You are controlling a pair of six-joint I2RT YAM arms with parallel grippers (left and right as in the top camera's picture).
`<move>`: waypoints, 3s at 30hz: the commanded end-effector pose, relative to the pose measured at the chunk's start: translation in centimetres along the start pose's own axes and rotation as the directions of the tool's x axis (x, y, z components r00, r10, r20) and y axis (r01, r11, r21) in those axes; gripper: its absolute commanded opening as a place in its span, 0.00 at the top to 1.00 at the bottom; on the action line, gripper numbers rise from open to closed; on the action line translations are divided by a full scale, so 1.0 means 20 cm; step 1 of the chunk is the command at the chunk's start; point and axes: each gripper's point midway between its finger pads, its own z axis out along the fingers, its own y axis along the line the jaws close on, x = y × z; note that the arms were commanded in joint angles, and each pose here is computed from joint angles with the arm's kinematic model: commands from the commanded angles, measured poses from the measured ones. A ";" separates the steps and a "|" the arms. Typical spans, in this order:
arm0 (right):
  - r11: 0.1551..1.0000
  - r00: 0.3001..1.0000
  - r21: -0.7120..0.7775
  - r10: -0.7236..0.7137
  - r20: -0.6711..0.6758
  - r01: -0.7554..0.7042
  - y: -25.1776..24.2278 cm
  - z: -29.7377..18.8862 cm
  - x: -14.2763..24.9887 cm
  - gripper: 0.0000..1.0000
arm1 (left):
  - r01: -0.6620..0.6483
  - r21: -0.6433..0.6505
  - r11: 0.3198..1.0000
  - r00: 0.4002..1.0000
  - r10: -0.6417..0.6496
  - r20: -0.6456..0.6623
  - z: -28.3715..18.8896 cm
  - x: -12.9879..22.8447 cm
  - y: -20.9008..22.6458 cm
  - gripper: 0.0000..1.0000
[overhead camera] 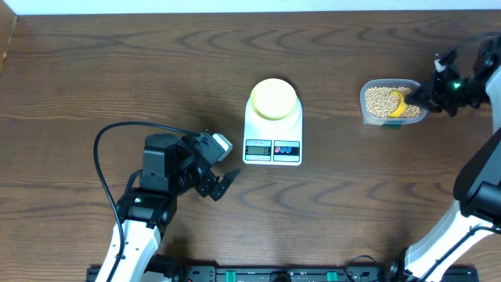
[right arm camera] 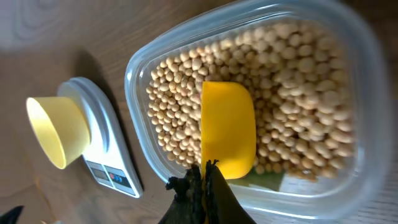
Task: Scoop item into bowl and weigh 50g on scale
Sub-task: 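Drag the scoop through the beans and lift it out, right gripper, then carry the filled scoop left over the yellow bowl with right gripper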
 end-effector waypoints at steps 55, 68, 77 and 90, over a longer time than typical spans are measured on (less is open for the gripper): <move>0.858 0.993 -0.503 -0.120 0.003 0.105 0.52 -0.03 0.07 0.99 | -0.004 -0.019 1.000 1.000 0.004 0.010 -0.02 -0.02 0.02 0.01; 0.811 0.980 -0.570 -0.194 -0.052 0.130 0.89 0.17 0.11 0.99 | -0.004 -0.019 1.000 1.000 0.004 0.010 -0.02 -0.02 0.02 0.01; 0.785 0.958 -0.591 -0.280 -0.068 0.188 1.11 0.30 0.19 0.99 | -0.004 -0.019 1.000 1.000 0.004 0.010 -0.02 -0.02 0.02 0.00; 0.818 0.918 -0.494 -0.385 -0.090 0.294 1.25 0.47 0.32 0.99 | -0.004 -0.019 1.000 1.000 0.004 0.010 -0.02 -0.02 0.02 0.01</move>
